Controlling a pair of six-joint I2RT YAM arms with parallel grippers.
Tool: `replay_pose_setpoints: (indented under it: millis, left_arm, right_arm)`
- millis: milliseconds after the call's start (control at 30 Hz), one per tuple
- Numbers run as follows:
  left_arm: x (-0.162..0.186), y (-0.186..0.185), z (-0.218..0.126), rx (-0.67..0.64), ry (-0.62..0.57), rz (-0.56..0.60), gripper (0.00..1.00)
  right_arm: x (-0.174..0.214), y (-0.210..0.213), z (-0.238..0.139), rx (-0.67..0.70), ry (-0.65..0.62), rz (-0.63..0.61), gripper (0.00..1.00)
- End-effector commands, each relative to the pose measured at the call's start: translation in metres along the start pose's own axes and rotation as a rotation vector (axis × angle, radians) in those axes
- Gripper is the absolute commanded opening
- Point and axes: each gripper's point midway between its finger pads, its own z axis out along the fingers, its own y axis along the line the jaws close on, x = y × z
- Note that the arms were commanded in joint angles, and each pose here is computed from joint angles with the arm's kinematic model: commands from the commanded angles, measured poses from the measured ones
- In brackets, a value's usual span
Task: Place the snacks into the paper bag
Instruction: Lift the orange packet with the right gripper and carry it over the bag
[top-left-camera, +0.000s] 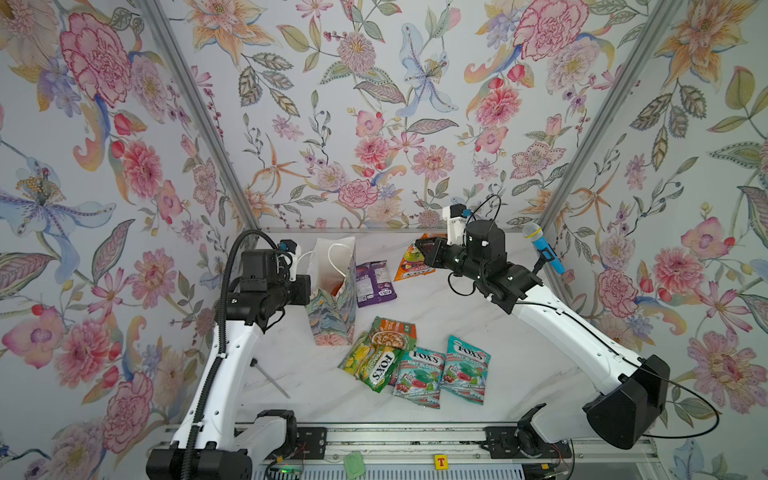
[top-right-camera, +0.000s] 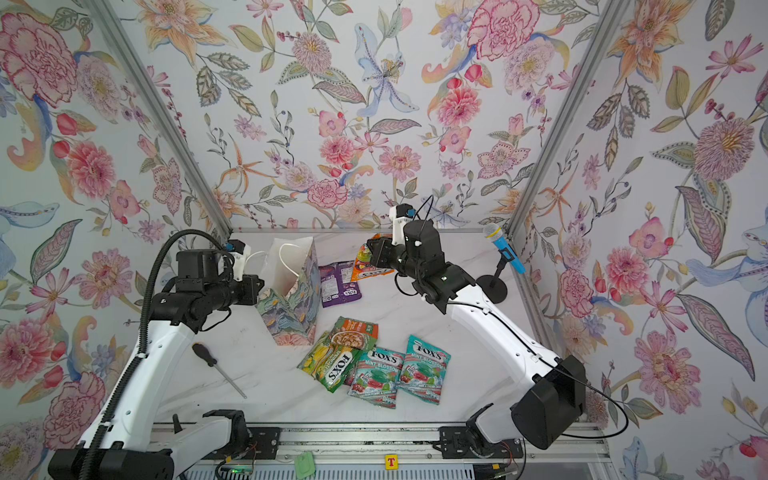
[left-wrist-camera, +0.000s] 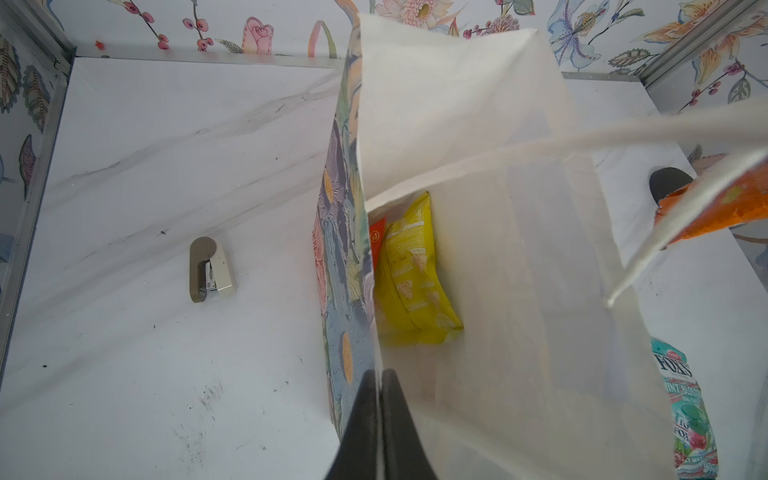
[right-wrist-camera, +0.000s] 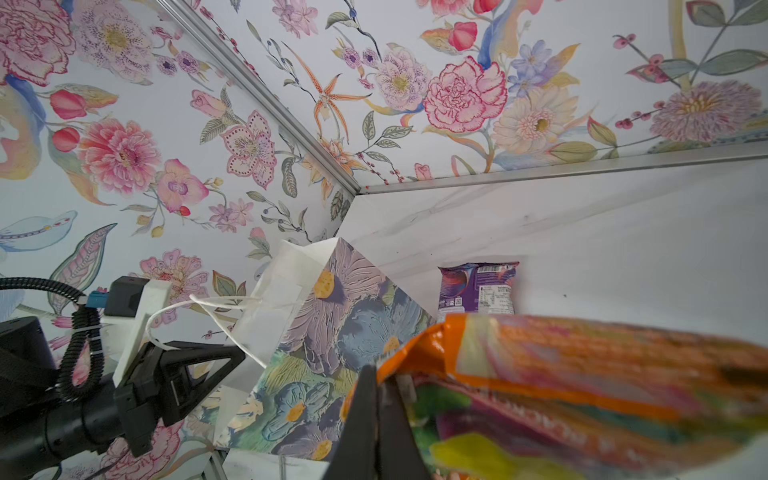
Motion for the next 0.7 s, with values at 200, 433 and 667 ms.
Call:
replay_pose_setpoints:
  millis: [200, 433, 667]
  left_arm:
    - [0.006, 0.001, 0.0, 0.01, 0.01, -0.012, 0.05]
    - [0.008, 0.0, 0.0, 0.015, 0.011, -0.014, 0.05]
    - [0.007, -0.001, 0.0, 0.019, 0.011, -0.014, 0.06]
  right_arm:
    - [-0.043, 0.037, 0.017, -0.072, -0.078, -0.092, 0.0]
    - [-0.049, 0.065, 0.029, -0.126, -0.074, -0.12, 0.0]
    - [-0.069, 0.084, 0.035, -0.161, -0.107, -0.143, 0.0]
